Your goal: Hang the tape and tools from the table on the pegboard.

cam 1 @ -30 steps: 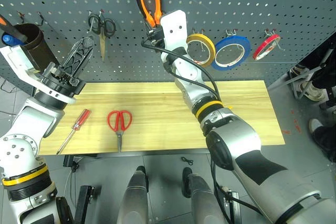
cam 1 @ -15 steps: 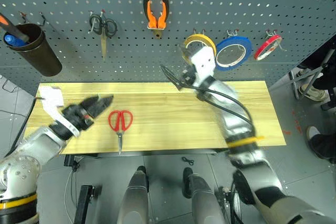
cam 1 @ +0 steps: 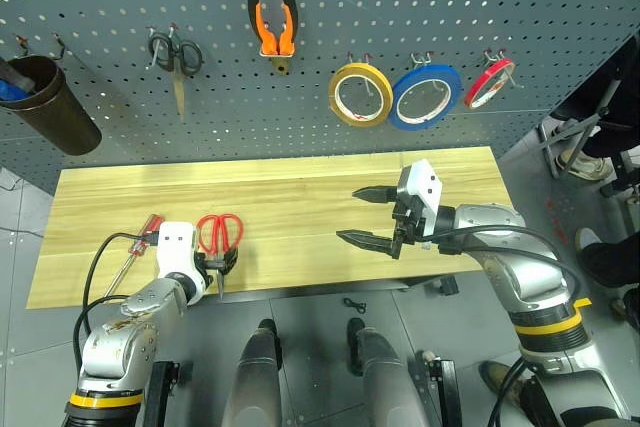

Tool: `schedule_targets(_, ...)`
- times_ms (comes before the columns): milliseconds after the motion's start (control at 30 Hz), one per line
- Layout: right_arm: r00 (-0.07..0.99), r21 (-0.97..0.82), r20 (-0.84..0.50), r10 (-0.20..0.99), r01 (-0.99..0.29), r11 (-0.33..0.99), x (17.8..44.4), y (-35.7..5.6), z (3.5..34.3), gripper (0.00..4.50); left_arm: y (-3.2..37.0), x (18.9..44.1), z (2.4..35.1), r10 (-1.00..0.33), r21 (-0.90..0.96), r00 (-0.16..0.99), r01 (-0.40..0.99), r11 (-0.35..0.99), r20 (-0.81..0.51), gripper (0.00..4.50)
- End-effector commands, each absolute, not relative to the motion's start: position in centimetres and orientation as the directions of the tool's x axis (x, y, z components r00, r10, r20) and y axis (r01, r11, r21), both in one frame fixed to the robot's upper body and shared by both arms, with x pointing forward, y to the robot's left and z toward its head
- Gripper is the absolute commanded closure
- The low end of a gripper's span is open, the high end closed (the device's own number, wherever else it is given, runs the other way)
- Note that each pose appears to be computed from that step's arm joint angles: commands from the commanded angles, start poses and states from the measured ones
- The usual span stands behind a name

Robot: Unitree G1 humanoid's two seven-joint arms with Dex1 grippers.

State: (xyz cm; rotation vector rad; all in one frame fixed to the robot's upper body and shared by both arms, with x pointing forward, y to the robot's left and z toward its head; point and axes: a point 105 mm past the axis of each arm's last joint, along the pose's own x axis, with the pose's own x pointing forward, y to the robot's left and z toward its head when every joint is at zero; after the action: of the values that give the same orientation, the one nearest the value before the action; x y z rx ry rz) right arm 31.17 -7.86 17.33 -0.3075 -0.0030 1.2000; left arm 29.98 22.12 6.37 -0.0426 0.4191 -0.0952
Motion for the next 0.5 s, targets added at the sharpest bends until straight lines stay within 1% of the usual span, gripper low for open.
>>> schedule_targets(33, 0.327, -0.295, -0.127, 0.936, -0.914, 0.279, 30.7, -7.3, 19.1, 0.02, 22.5, 29.6, 6.3, -0.059, -0.034, 0.908, 0.049, 0.998, -0.415, 0.00)
schedule_targets(100, 0.319, -0.297, -0.124, 0.940, -0.915, 0.271, 30.7, -7.2, 19.5, 0.02, 22.6, 29.5, 6.0, -0.047, -0.016, 0.901, 0.044, 0.999, -0.430, 0.00)
schedule_targets(200, 0.304, -0.291, -0.132, 0.944, -0.922, 0.256, 30.4, -7.3, 19.7, 0.02, 23.7, 29.1, 5.5, 0.014, 0.011, 0.891, -0.010, 1.000, -0.454, 0.00)
schedule_targets(367, 0.307, -0.291, -0.138, 0.942, -0.921, 0.258, 30.4, -7.4, 19.9, 0.02, 22.4, 28.6, 4.0, -0.049, -0.051, 0.870, 0.027, 0.998, -0.491, 0.00)
schedule_targets(500, 0.307, -0.294, -0.137, 0.942, -0.921, 0.258, 30.5, -7.3, 20.1, 0.02, 22.0, 29.0, 3.2, -0.057, -0.070, 0.860, 0.024, 0.997, -0.507, 0.00)
